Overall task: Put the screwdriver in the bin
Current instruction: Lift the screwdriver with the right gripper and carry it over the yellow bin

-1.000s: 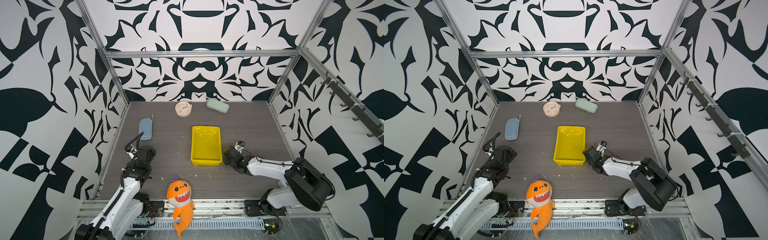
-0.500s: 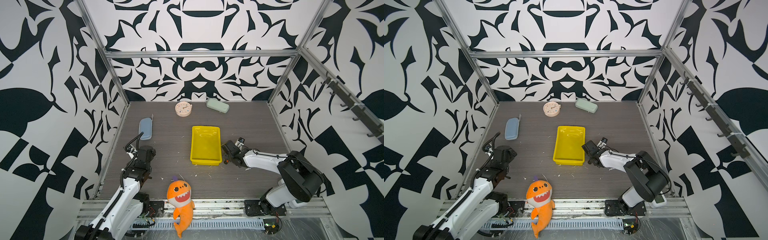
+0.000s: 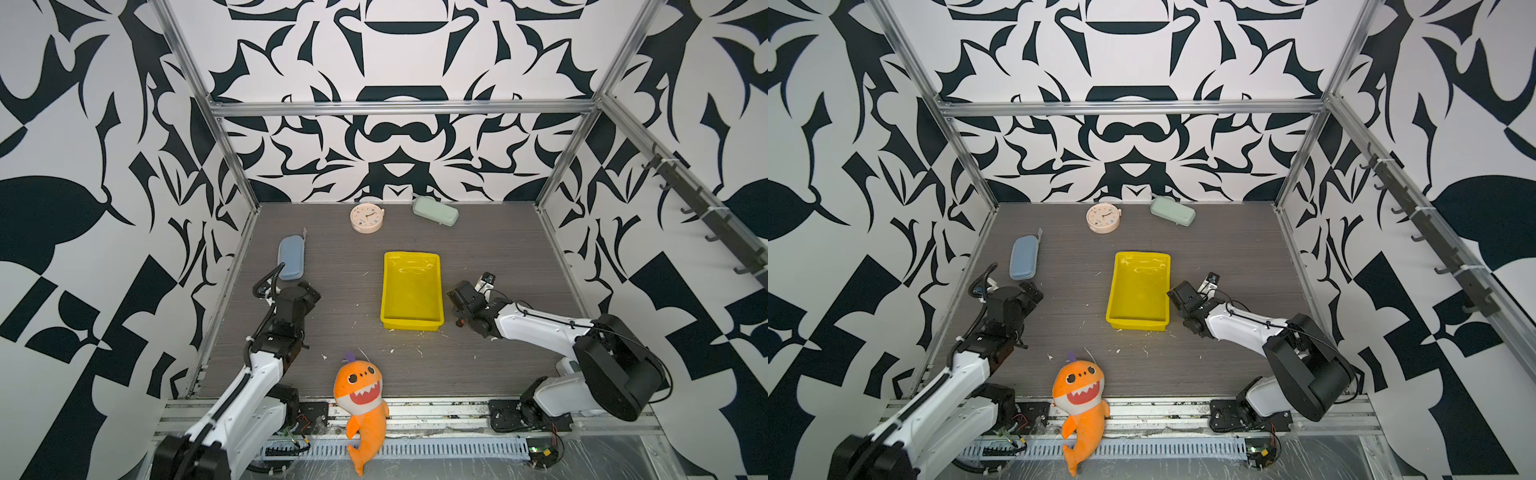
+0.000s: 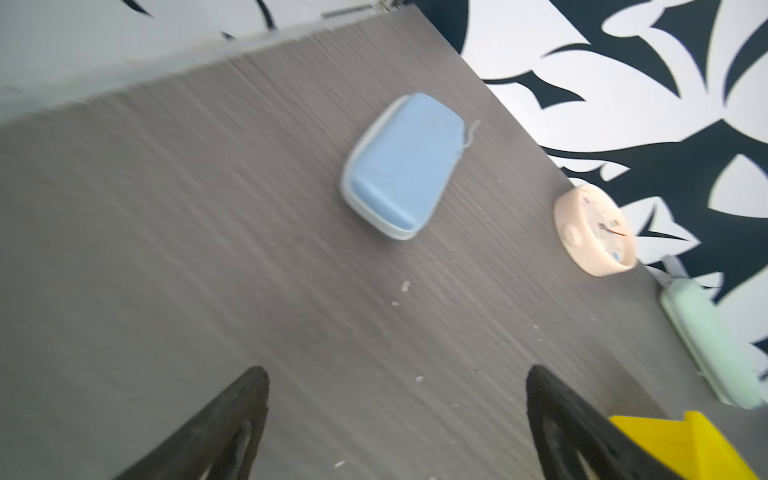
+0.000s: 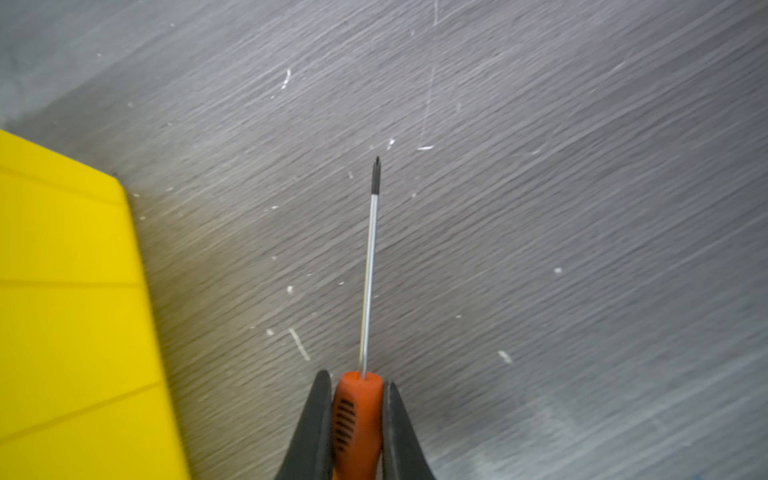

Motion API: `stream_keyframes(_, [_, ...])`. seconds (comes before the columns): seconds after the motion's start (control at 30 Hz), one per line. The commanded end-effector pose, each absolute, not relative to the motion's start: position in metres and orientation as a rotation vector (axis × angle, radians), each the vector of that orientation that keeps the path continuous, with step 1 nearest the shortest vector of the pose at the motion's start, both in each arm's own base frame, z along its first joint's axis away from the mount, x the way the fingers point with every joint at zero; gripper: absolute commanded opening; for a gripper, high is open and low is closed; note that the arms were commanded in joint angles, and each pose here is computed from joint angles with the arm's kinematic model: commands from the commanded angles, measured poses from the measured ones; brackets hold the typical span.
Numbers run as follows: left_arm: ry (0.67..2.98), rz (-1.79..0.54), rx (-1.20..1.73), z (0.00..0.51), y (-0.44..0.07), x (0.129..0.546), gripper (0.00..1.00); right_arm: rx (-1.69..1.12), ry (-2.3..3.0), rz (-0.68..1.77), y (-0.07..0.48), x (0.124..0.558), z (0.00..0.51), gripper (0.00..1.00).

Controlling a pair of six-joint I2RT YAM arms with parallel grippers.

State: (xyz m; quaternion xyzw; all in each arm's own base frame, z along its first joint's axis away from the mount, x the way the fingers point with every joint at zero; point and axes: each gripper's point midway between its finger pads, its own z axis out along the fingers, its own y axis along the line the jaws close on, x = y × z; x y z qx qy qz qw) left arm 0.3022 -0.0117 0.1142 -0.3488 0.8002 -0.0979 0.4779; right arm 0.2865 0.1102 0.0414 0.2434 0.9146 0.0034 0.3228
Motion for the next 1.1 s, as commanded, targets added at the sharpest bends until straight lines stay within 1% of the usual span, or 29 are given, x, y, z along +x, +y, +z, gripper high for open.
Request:
stream_keyframes(0.0, [1.902, -0.415, -0.804, 0.149, -0.044, 0.347, 1.00, 0.575, 2.343, -0.073, 0.101, 0.291, 0.055, 0.14])
stream_keyframes(0.13, [1.954, -0.445, -0.655, 0.154, -0.071, 0.374, 1.00, 0.516, 2.331, -0.125, 0.102, 0.290, 0.066, 0.14])
stream_keyframes(0.2, [1.946, -0.444, -0.642, 0.149, -0.072, 0.377, 0.99, 0.485, 2.345, -0.150, 0.102, 0.286, 0.071, 0.13])
stream_keyframes(0.33, [1.911, -0.495, -0.643, 0.129, -0.072, 0.367, 0.99, 0.494, 2.345, -0.164, 0.093, 0.272, 0.087, 0.13])
stream_keyframes(0.37, [1.882, -0.482, -0.693, 0.125, -0.065, 0.364, 0.99, 0.500, 2.344, -0.150, 0.093, 0.270, 0.093, 0.13])
stream_keyframes(0.43, [1.840, -0.515, -0.754, 0.132, -0.055, 0.361, 1.00, 0.480, 2.326, -0.088, 0.099, 0.269, 0.111, 0.10])
stream_keyframes(0.5, [1.846, -0.483, -0.767, 0.140, -0.050, 0.357, 1.00, 0.444, 2.284, -0.032, 0.108, 0.273, 0.130, 0.10])
stream_keyframes(0.6, [1.858, -0.457, -0.805, 0.137, -0.045, 0.355, 0.99, 0.440, 2.213, 0.010, 0.120, 0.288, 0.161, 0.09])
stream_keyframes(0.7, [1.880, -0.479, -0.848, 0.125, -0.048, 0.357, 0.99, 0.429, 2.147, 0.063, 0.151, 0.308, 0.189, 0.09])
stream_keyframes(0.83, [1.935, -0.572, -0.810, 0.121, -0.068, 0.367, 0.99, 0.351, 2.100, 0.131, 0.222, 0.326, 0.204, 0.09])
stream_keyframes(0.93, [1.988, -0.577, -0.777, 0.113, -0.075, 0.371, 1.00, 0.327, 2.157, 0.138, 0.268, 0.335, 0.185, 0.09])
stream_keyframes(1.07, [2.000, -0.557, -0.783, 0.108, -0.074, 0.372, 0.99, 0.336, 2.242, 0.099, 0.296, 0.332, 0.155, 0.09])
